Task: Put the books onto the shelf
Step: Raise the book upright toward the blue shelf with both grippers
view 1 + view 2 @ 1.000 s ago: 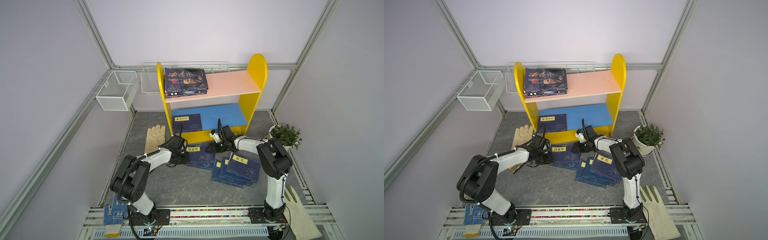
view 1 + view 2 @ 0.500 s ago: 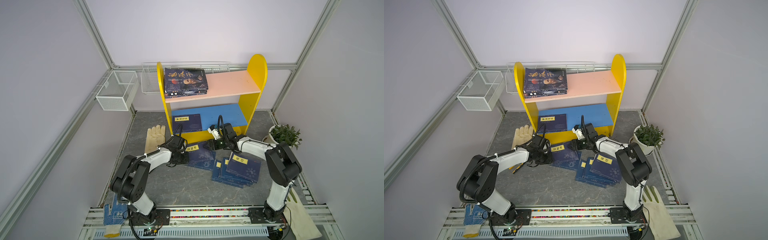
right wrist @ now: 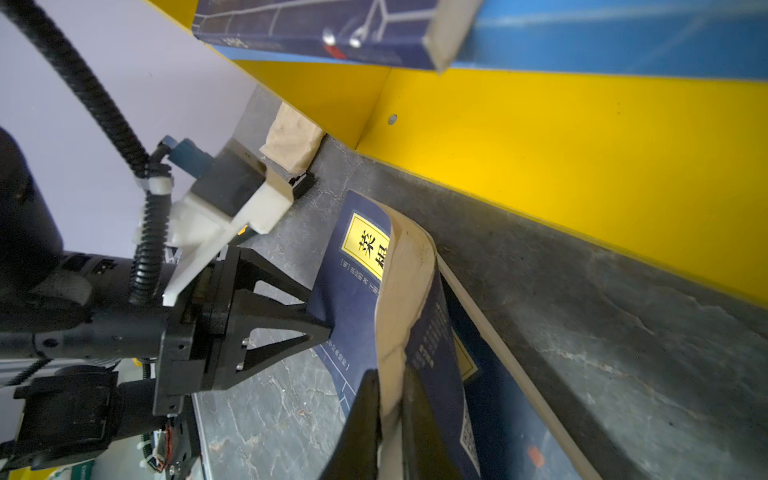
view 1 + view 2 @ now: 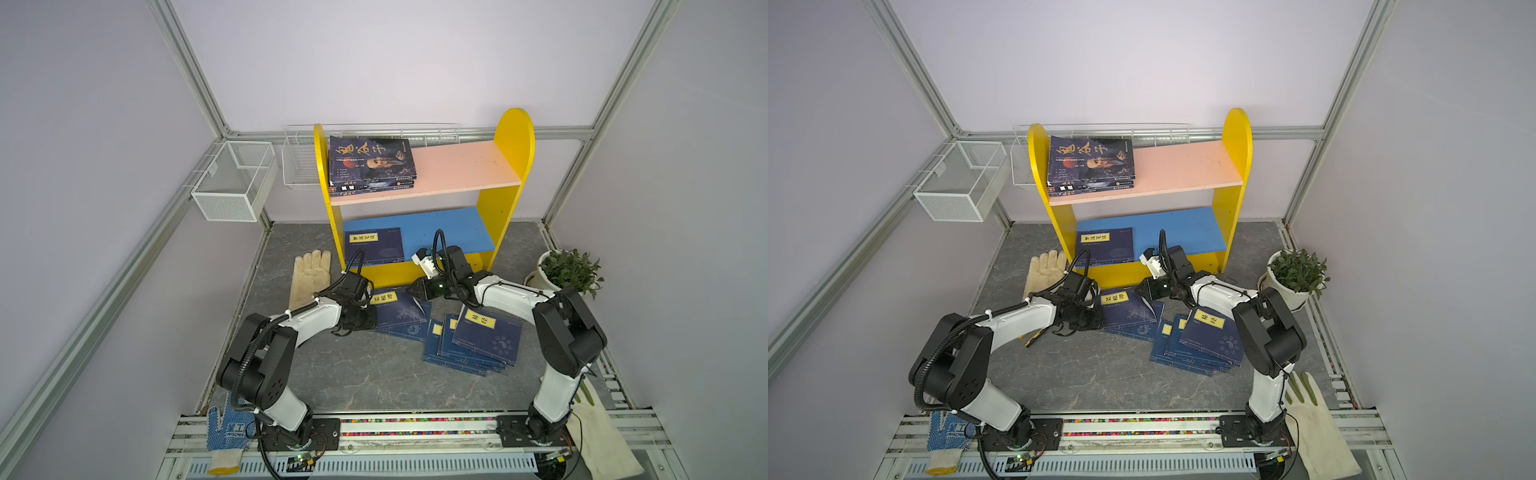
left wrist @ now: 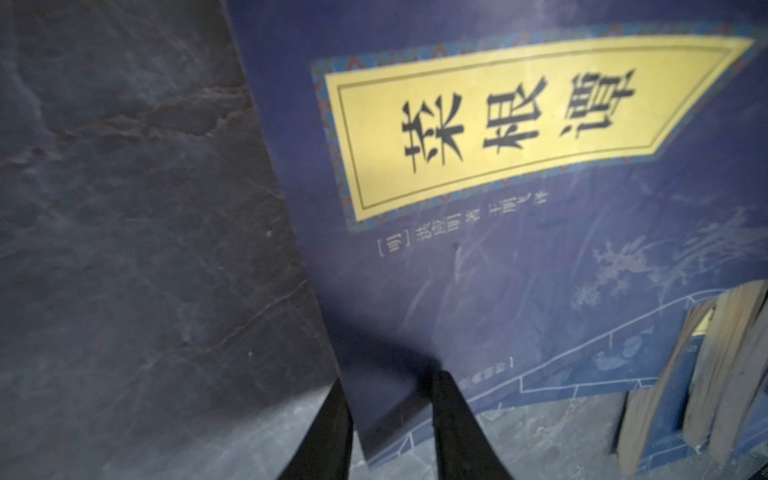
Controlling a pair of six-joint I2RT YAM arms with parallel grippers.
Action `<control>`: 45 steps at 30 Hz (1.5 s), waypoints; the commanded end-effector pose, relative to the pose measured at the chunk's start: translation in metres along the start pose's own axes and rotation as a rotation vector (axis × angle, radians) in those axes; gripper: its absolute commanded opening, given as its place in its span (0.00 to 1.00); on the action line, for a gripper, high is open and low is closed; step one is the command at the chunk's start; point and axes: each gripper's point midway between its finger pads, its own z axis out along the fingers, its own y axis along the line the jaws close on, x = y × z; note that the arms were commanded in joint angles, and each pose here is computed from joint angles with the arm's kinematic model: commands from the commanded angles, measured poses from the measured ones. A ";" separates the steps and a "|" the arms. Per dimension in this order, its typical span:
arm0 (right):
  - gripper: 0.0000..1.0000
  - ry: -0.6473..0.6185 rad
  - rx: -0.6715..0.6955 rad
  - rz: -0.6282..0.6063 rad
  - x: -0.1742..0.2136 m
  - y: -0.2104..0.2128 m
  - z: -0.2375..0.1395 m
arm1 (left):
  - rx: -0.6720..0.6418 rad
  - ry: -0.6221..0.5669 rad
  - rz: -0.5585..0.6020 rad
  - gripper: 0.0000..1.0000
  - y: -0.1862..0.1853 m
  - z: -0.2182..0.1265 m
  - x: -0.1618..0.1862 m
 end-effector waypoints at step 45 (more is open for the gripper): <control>0.07 -0.348 -0.583 -0.011 -0.101 0.118 -0.154 | 0.882 -0.439 -0.060 0.79 -0.080 -0.159 -0.072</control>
